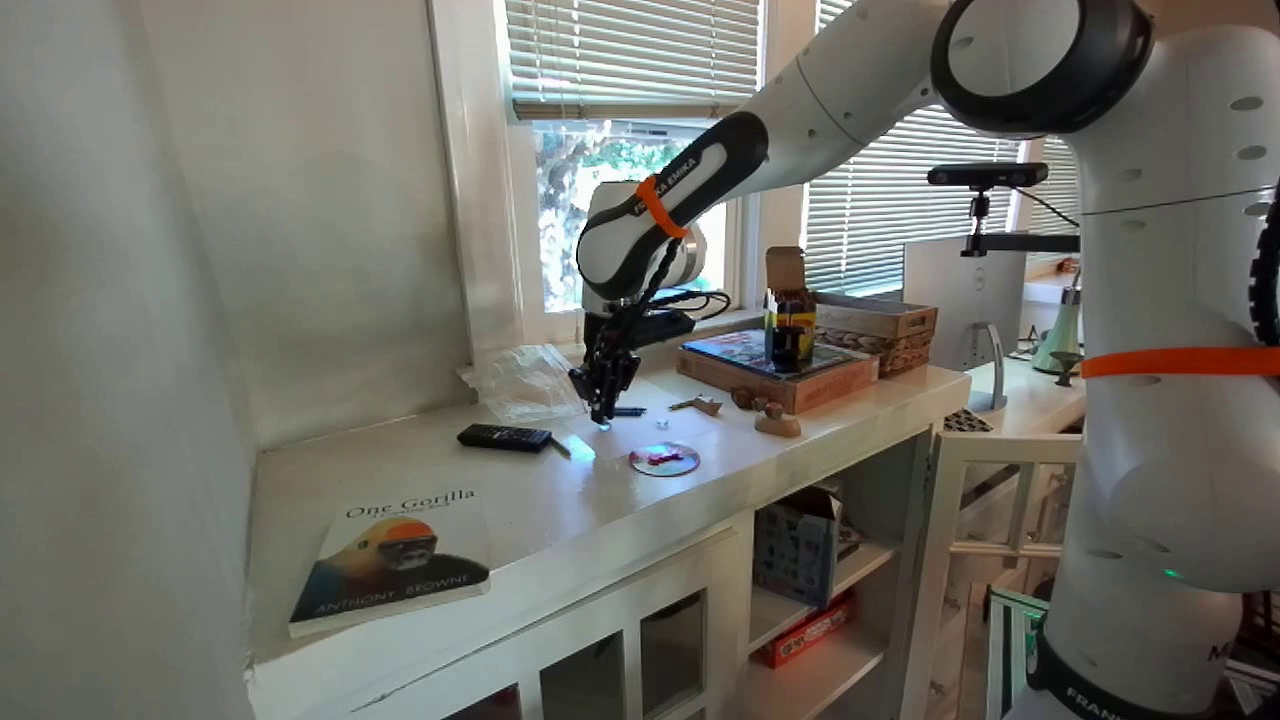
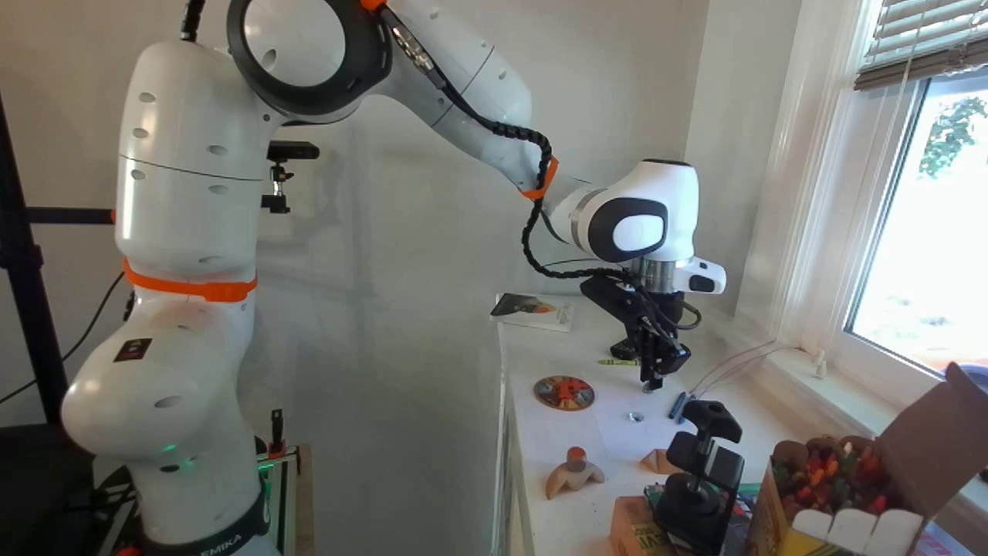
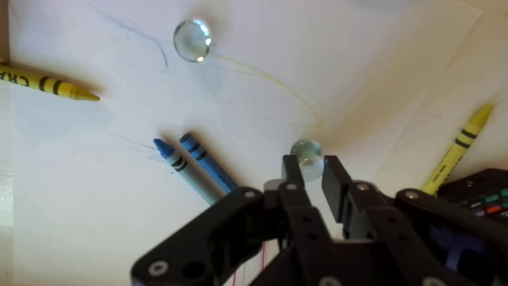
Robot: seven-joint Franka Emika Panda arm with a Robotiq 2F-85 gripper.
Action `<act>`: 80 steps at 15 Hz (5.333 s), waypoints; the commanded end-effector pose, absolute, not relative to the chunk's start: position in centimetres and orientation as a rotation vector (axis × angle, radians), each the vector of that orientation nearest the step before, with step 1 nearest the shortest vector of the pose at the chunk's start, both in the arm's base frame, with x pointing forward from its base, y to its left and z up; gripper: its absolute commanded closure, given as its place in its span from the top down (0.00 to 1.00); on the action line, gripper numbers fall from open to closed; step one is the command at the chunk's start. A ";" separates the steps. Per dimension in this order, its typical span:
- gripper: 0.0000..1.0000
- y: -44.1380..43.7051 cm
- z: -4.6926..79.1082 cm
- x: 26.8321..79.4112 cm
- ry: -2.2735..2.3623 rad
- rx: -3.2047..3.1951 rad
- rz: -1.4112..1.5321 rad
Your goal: Move one clear object to the left.
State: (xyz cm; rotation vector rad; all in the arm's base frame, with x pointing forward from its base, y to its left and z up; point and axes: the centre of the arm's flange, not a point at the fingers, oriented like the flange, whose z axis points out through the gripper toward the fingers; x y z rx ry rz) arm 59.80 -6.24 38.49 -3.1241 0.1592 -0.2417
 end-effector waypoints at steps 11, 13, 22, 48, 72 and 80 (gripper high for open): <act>0.05 -6.2 38.5 59.5 0.174 -3.121 -0.202; 0.05 -6.1 38.7 59.4 0.179 -3.123 -0.199; 0.05 -6.0 39.5 59.1 0.192 -3.123 -0.214; 0.05 -6.5 38.8 58.8 0.197 -3.111 -0.188; 0.05 -6.6 38.6 58.7 0.188 -3.104 -0.234; 0.05 -6.8 38.3 58.7 0.193 -3.105 -0.223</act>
